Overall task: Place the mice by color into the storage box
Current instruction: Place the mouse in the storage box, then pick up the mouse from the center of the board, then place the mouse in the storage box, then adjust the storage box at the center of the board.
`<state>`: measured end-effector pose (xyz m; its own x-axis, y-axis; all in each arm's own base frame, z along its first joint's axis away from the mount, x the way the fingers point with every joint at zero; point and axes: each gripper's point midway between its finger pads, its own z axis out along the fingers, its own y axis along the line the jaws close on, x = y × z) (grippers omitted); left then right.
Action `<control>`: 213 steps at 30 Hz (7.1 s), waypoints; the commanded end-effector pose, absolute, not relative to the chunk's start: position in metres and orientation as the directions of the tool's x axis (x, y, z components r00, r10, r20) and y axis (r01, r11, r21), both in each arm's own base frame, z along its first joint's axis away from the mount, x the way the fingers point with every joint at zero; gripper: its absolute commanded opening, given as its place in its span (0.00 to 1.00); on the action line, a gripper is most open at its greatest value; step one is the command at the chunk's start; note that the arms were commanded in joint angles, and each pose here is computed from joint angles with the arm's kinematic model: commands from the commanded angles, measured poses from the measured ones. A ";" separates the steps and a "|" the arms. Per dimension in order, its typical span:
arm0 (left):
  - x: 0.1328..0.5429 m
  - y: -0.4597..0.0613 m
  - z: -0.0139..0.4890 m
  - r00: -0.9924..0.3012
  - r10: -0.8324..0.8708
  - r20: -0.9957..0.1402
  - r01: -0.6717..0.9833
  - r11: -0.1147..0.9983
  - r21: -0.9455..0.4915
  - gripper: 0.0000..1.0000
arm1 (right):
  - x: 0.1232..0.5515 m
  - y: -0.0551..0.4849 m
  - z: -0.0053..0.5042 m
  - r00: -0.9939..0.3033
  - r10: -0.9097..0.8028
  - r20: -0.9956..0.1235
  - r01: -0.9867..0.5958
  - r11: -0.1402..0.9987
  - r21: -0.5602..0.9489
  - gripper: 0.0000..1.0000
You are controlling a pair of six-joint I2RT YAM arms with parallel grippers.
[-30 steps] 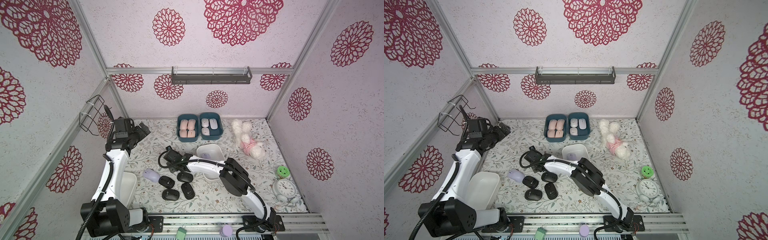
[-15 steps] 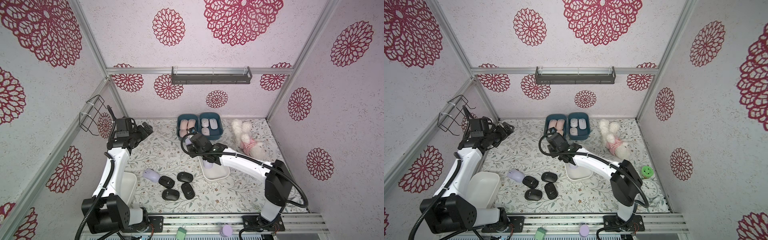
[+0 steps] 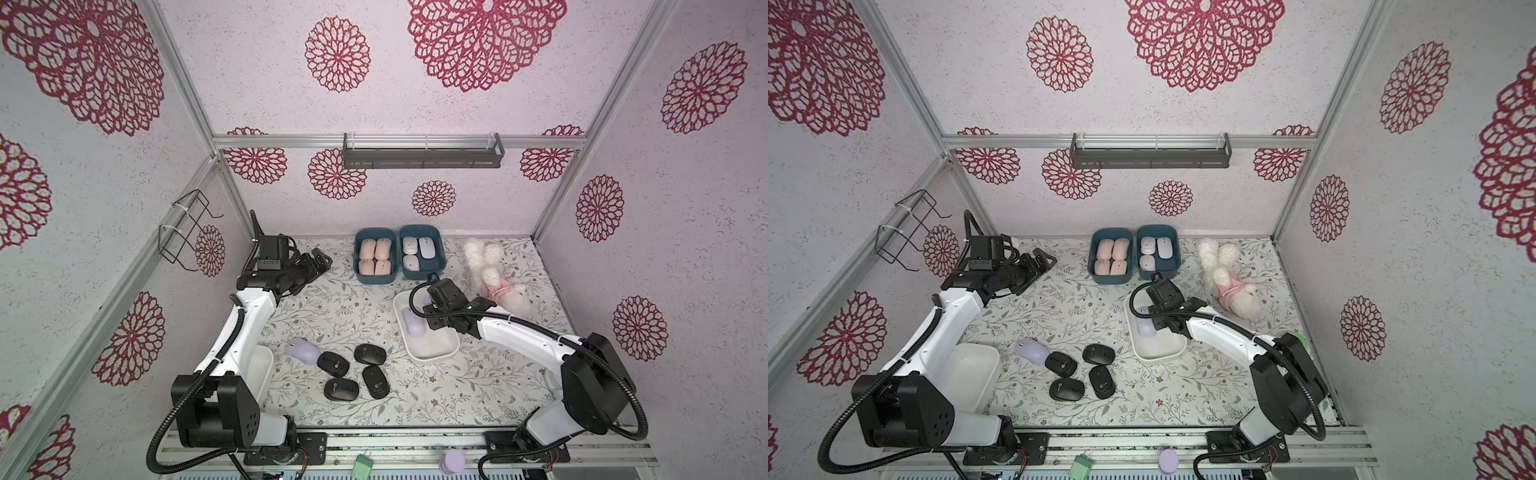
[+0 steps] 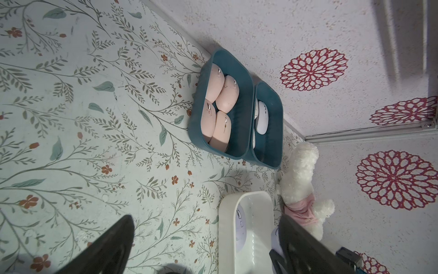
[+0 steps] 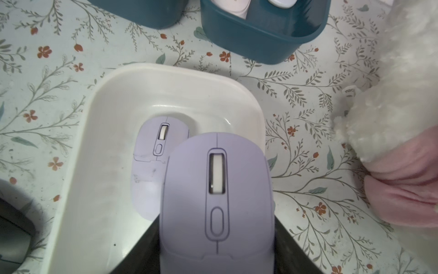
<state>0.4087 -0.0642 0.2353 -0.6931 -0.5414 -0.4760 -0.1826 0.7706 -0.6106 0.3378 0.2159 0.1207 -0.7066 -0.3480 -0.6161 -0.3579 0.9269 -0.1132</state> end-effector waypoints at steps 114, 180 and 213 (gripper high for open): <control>0.399 -0.113 0.245 -0.727 -0.449 -0.520 -0.075 0.804 -0.590 0.97 | 0.266 0.244 0.153 -0.815 -0.229 -0.532 -0.312 0.947 0.071 0.43; 0.405 -0.028 0.242 -0.629 -0.538 -0.562 -0.285 0.832 -0.477 0.97 | 0.299 0.131 0.073 -0.896 -0.151 -0.418 -0.131 0.988 -0.075 0.20; 0.185 0.053 0.123 -0.413 -0.892 -0.186 -0.874 0.446 -0.195 0.97 | 0.340 0.123 0.137 -0.734 0.070 -0.676 -0.018 0.992 0.122 0.68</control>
<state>0.2102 0.0493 0.1356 -0.4756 -0.8474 -0.2360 -0.8051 0.5274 -0.2714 0.3278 0.1219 0.0945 -0.8132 0.0435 -0.5803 -0.0072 0.9964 0.0847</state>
